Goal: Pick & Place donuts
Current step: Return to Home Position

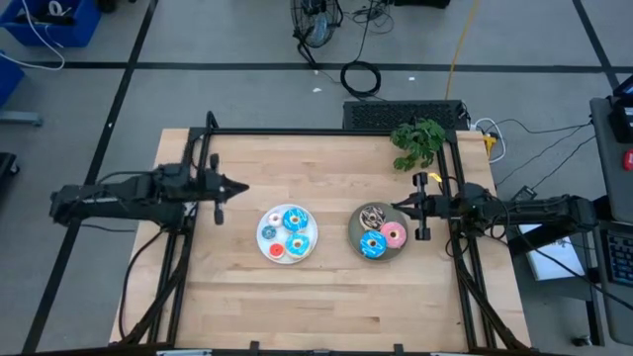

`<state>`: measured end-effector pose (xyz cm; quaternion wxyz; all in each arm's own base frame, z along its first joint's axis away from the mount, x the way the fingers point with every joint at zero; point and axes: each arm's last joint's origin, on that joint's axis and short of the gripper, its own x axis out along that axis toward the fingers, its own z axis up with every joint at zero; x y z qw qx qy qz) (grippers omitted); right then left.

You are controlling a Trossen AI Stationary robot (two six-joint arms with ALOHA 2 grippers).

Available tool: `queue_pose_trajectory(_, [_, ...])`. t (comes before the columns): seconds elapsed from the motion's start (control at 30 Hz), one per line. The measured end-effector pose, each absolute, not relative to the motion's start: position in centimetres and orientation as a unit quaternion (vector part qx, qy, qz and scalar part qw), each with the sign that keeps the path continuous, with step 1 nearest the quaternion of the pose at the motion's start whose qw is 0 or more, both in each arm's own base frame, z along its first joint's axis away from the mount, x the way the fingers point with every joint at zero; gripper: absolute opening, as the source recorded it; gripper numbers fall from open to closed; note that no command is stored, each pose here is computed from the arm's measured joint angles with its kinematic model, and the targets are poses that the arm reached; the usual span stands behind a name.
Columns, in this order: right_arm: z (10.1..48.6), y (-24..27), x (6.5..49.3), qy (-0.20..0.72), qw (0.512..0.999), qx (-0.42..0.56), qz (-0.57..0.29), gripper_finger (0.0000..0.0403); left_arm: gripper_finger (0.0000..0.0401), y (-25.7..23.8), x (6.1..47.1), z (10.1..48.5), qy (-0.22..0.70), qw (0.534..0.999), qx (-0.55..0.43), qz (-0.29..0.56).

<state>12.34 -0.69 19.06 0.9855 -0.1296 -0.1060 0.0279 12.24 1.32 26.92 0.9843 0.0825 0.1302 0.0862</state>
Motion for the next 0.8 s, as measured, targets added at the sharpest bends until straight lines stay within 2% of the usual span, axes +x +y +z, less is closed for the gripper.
queue_pose_trajectory(0.17, [18.9,-0.7,12.4,-0.096,0.988,-0.118,0.021,0.0000,0.0003,1.1,10.4,27.5,0.065,0.994,0.062,0.064])
queue_pose_trajectory(0.3, [18.7,-0.7,12.4,-0.085,0.990,-0.112,0.023,0.0000,0.0002,0.9,10.4,26.0,0.008,0.997,0.070,0.035])
queue_pose_trajectory(0.5, [18.7,-0.7,12.4,-0.085,0.992,-0.090,0.024,0.0000,0.0008,1.5,11.3,21.6,0.008,0.995,0.081,0.059])
queue_pose_trajectory(0.67, [18.7,-0.7,12.4,-0.084,0.993,-0.082,0.025,0.0000,0.0004,1.8,11.4,19.8,0.007,0.999,0.046,0.010])
queue_pose_trajectory(0.8, [18.7,-0.7,12.4,-0.086,0.993,-0.082,0.025,0.0000,0.0007,1.9,11.4,19.4,0.010,1.000,0.006,0.001])
